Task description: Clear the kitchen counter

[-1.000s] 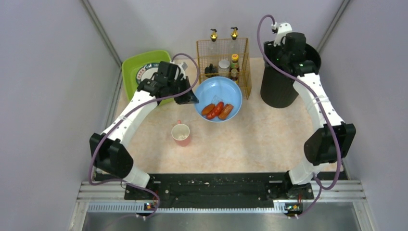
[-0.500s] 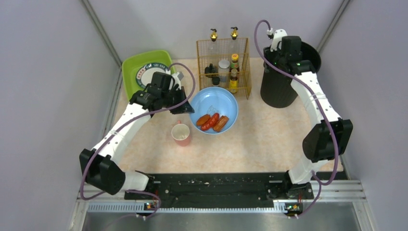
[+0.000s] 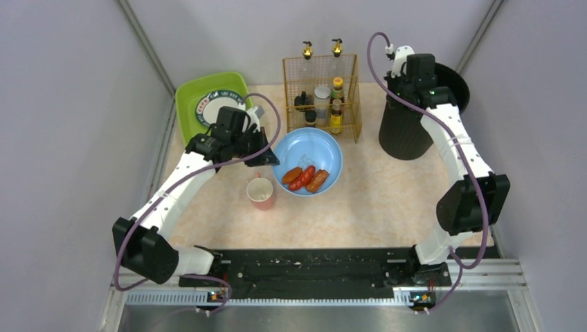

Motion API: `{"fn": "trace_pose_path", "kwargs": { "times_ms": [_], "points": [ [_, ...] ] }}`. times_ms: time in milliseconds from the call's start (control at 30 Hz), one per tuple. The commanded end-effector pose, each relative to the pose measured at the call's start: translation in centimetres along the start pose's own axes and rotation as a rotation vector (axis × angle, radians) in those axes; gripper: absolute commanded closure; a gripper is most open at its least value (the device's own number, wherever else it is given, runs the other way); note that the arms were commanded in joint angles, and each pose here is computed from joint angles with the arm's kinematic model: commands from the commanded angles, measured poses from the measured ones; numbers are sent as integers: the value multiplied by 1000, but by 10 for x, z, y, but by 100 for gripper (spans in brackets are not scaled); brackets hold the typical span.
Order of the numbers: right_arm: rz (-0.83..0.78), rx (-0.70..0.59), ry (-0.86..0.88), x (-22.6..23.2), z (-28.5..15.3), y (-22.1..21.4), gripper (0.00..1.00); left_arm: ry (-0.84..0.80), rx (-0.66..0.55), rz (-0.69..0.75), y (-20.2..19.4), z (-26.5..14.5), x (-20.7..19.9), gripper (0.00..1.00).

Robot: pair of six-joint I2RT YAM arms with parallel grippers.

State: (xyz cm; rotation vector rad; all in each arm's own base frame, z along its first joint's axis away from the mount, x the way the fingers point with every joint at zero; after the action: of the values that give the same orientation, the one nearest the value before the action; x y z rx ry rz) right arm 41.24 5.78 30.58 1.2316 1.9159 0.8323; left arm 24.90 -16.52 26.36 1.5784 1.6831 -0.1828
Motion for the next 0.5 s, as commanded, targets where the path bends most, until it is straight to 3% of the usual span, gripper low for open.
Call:
{"fn": "trace_pose_path", "kwargs": {
  "times_ms": [0,200,467],
  "points": [
    [6,-83,-40,-7,-45,22,100,-116,-83,57,9,-19,-20,100],
    [-31,-119,-16,14,-87,29,100,-129,-99,63,10,-24,-23,100],
    [-114,-155,63,75,-134,5,100,-110,-154,73,16,-37,-21,100]
  ]
}}
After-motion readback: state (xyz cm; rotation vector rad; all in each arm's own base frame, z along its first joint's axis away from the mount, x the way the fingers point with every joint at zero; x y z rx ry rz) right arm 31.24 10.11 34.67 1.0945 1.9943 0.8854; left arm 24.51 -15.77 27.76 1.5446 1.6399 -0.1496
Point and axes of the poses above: each gripper's point midway between its finger pads, its own z axis out along the fingers, its own x axis along the line the jaws close on, y = z × x, the point moved 7 cm from there along -z, back along the fingers, and after that the axes turned 7 degrees about -z, right-handed, at the moved point
